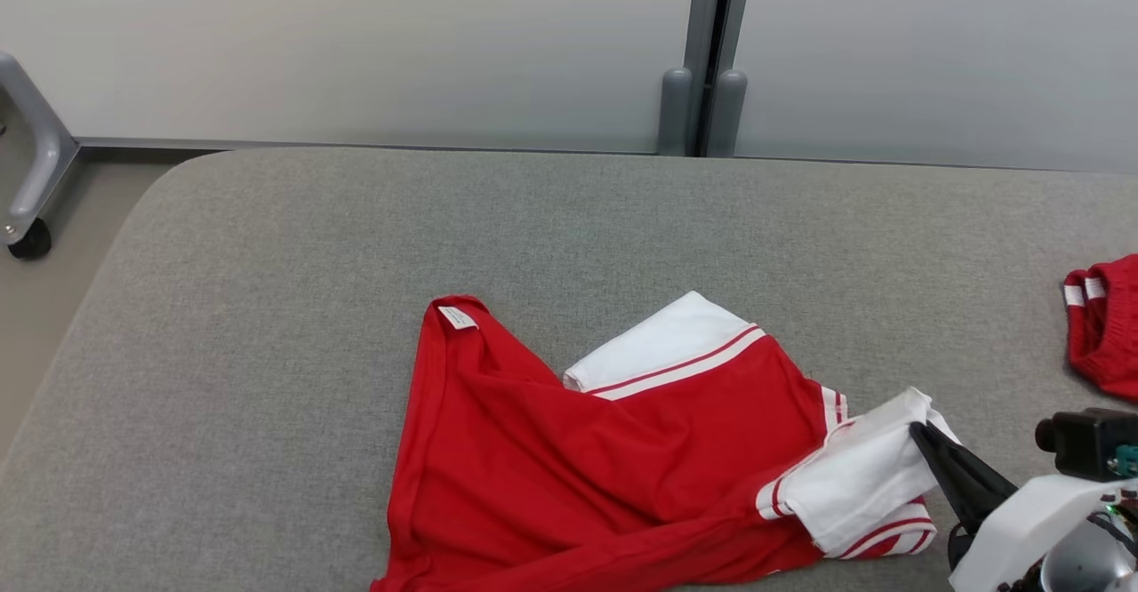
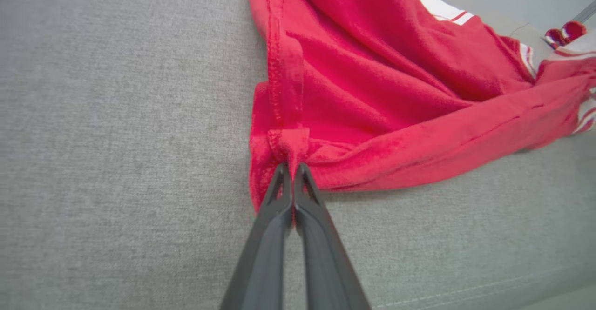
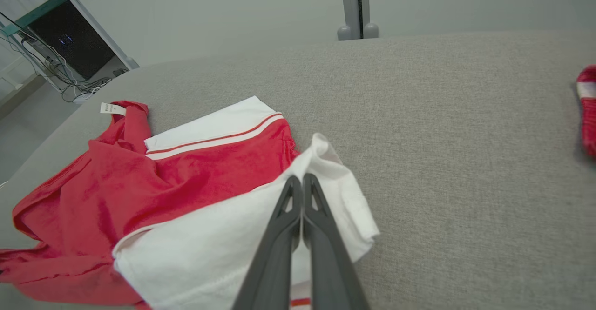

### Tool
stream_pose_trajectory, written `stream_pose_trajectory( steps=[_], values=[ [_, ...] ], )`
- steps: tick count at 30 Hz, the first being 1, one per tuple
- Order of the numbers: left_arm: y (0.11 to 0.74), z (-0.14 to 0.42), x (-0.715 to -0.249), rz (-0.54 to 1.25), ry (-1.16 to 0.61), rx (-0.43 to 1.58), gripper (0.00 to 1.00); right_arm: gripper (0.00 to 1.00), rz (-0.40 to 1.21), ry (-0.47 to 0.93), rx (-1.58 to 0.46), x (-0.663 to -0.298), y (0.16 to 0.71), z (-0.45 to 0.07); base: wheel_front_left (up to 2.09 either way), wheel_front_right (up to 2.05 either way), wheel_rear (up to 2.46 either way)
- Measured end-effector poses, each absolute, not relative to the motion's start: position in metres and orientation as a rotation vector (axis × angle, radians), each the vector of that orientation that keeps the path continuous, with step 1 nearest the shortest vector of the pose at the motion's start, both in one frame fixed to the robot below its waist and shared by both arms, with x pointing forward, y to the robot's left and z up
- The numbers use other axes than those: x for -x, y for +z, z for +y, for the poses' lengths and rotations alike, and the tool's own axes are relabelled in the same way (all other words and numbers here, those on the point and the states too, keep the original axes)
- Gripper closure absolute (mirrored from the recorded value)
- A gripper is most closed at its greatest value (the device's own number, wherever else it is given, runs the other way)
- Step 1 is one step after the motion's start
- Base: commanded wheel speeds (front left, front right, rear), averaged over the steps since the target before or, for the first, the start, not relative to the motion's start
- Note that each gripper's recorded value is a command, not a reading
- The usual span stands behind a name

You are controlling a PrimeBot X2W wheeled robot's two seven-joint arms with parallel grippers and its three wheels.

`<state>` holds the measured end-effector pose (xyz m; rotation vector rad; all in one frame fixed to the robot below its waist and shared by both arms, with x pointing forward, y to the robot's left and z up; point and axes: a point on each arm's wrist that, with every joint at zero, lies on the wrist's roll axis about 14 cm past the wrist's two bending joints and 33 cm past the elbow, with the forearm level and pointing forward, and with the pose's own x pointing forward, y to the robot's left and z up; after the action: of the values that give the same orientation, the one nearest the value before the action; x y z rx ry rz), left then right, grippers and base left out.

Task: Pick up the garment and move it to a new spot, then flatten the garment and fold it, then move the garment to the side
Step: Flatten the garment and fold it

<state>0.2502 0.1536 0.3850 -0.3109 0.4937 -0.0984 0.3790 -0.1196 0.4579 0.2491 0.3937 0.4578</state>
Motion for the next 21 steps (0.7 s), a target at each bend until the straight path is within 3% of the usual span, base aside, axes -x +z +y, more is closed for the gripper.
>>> stream_pose_trajectory(
  steps=[21],
  values=[
    [0.494, 0.156, -0.307, 0.136, -0.11, 0.335, 1.0, 1.0, 0.145, 0.353, -0.336, -0.352, 0.558, -0.167, 0.0, 0.0, 0.0]
  ],
)
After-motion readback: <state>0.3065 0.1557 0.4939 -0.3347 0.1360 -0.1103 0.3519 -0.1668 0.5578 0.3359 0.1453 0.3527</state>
